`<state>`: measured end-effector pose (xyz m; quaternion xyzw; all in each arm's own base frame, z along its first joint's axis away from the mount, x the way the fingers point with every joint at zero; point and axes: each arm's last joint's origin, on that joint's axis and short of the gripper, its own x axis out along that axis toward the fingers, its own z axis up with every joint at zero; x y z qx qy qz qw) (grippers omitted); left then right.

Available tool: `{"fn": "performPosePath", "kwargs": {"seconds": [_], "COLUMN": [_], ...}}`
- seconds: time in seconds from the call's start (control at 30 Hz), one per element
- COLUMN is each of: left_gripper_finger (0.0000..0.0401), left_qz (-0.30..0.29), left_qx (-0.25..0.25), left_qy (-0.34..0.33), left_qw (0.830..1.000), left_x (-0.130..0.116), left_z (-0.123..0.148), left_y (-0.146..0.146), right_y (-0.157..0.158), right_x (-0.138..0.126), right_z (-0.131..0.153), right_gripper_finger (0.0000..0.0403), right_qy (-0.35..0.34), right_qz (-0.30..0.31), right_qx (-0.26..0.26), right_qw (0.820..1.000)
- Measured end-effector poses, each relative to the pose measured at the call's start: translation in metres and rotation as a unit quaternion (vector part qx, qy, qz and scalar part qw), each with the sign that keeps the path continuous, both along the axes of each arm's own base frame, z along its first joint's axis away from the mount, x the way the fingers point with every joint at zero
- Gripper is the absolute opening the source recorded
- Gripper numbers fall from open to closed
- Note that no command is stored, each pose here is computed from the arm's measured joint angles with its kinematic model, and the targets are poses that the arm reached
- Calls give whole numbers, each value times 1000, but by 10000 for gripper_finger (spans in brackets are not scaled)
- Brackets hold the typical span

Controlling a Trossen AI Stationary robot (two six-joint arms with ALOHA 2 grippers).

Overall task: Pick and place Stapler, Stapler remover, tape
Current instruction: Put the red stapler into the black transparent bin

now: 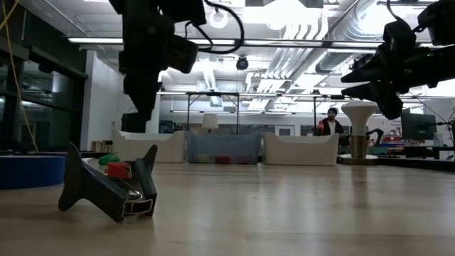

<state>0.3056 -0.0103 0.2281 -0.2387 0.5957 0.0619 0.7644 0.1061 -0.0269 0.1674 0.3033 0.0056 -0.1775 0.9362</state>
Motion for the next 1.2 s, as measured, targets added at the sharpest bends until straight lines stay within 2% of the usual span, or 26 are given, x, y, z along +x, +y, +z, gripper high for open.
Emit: {"fn": "performPosePath", "kwargs": {"seconds": [0.27, 0.4, 0.67, 1.2], "left_gripper_finger": [191, 191, 191, 191], "left_qz": [7, -8, -21, -24], "left_qx": [-2, -2, 41, 76], "left_qy": [23, 36, 61, 61], "left_qw": [1000, 999, 997, 995], "left_x": [5, 8, 13, 22], "left_z": [-12, -22, -46, -67], "left_y": [-22, -38, -60, -67], "right_y": [0, 0, 0, 0], "right_x": [0, 0, 0, 0], "right_z": [0, 0, -1, -1], "right_gripper_finger": [138, 138, 138, 138], "right_qy": [0, 2, 5, 5], "right_qz": [0, 0, 0, 0], "right_qx": [0, 0, 1, 1], "right_qw": [1000, 1000, 1000, 1000]}}
